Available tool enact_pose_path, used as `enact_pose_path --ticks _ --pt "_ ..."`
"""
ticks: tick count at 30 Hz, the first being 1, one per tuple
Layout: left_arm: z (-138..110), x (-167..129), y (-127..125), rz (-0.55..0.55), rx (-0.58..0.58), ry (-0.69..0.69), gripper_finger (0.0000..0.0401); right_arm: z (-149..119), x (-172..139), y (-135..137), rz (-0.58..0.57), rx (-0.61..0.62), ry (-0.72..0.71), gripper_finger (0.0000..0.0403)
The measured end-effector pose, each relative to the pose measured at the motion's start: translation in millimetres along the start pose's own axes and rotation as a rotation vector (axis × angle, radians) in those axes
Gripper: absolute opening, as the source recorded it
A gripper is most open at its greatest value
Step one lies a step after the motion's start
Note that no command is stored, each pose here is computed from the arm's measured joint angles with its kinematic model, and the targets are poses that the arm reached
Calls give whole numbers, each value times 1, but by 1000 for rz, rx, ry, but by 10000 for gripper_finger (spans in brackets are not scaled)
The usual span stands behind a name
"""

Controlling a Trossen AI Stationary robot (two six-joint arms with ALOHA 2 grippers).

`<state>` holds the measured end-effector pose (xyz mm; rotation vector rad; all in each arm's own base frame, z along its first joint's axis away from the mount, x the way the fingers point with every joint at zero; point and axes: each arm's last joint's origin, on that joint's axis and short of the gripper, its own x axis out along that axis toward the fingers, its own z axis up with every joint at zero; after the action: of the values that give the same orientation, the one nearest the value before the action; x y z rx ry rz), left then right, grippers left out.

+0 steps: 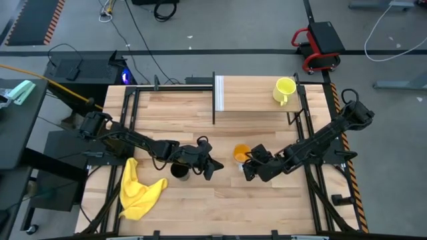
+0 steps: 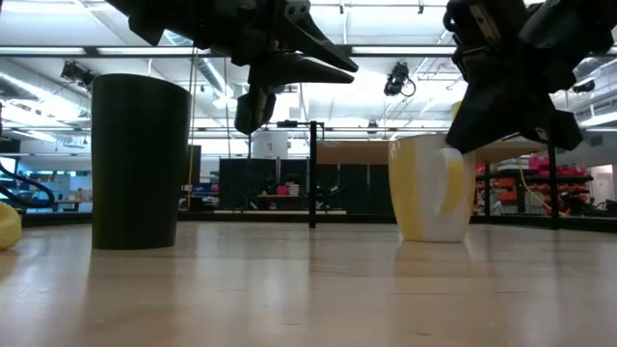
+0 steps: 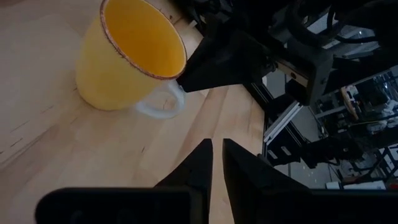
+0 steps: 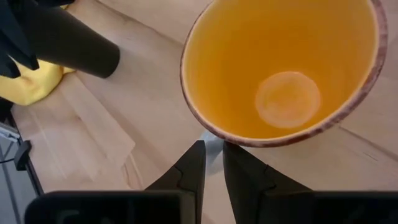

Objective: Stack small to large cups/mugs on shelf
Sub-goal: Put the yellow mug on the shelf

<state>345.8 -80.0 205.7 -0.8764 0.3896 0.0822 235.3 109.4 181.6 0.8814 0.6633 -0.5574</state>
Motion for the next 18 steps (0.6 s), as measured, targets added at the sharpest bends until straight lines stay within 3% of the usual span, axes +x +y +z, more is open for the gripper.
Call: enact_pose_path --ticks 7,18 --pt "0 0 0 0 0 0 41 -9 -6 4 32 7 24 68" --pt "2 0 1 3 0 -5 45 -47 -54 41 219 10 111 60"
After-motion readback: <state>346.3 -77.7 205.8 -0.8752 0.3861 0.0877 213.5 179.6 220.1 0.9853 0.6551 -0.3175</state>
